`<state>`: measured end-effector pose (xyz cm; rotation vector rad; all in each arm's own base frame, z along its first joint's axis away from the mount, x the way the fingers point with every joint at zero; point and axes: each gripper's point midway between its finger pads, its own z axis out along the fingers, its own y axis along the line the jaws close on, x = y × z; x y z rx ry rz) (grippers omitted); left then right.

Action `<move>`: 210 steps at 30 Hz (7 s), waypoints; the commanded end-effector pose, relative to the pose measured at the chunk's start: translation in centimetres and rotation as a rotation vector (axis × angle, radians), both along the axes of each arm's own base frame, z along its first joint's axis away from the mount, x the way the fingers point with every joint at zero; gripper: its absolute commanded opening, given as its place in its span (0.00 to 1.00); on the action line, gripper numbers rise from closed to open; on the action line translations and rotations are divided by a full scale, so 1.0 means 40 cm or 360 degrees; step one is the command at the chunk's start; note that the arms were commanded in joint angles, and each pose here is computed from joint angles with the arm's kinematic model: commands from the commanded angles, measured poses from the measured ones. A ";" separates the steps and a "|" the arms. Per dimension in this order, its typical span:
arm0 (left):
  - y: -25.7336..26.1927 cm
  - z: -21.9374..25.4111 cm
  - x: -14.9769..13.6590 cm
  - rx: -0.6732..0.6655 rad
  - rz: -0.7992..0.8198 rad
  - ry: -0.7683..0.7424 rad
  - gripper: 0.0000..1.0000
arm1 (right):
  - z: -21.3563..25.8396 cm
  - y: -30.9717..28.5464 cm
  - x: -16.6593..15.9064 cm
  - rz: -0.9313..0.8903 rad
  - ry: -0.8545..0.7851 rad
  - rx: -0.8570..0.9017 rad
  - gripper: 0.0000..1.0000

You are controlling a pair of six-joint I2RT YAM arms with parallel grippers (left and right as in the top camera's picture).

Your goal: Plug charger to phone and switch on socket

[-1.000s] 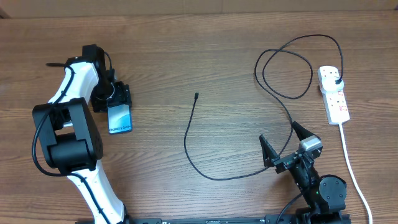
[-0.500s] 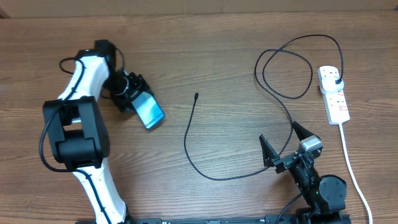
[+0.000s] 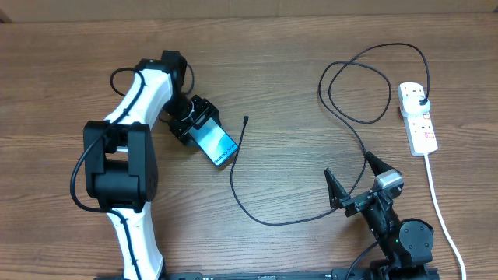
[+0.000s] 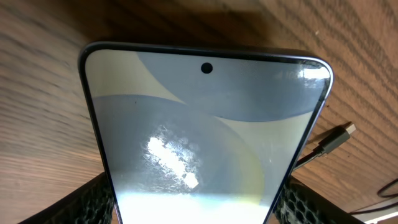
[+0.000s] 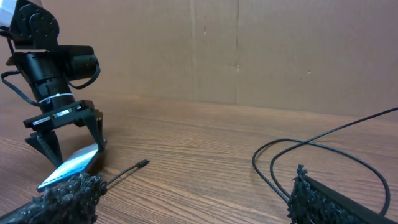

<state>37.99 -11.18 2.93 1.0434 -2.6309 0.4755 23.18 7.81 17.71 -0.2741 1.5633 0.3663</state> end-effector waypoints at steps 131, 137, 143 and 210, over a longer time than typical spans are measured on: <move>-0.065 0.234 0.063 -0.1173 0.0515 0.0221 0.41 | -0.233 0.390 0.371 -0.0008 0.2195 0.0758 0.45; -0.065 0.234 0.063 -0.1173 0.0511 0.0217 0.41 | -0.245 0.328 0.380 -0.0077 0.2232 0.0781 0.45; -0.064 0.233 0.063 -0.1171 0.0511 0.0217 0.41 | -0.244 0.293 0.384 -0.0066 0.2225 0.0763 0.42; -0.182 0.167 -0.006 -0.0835 0.0422 0.0401 0.96 | -0.084 0.490 0.301 0.0097 0.1962 0.0683 0.04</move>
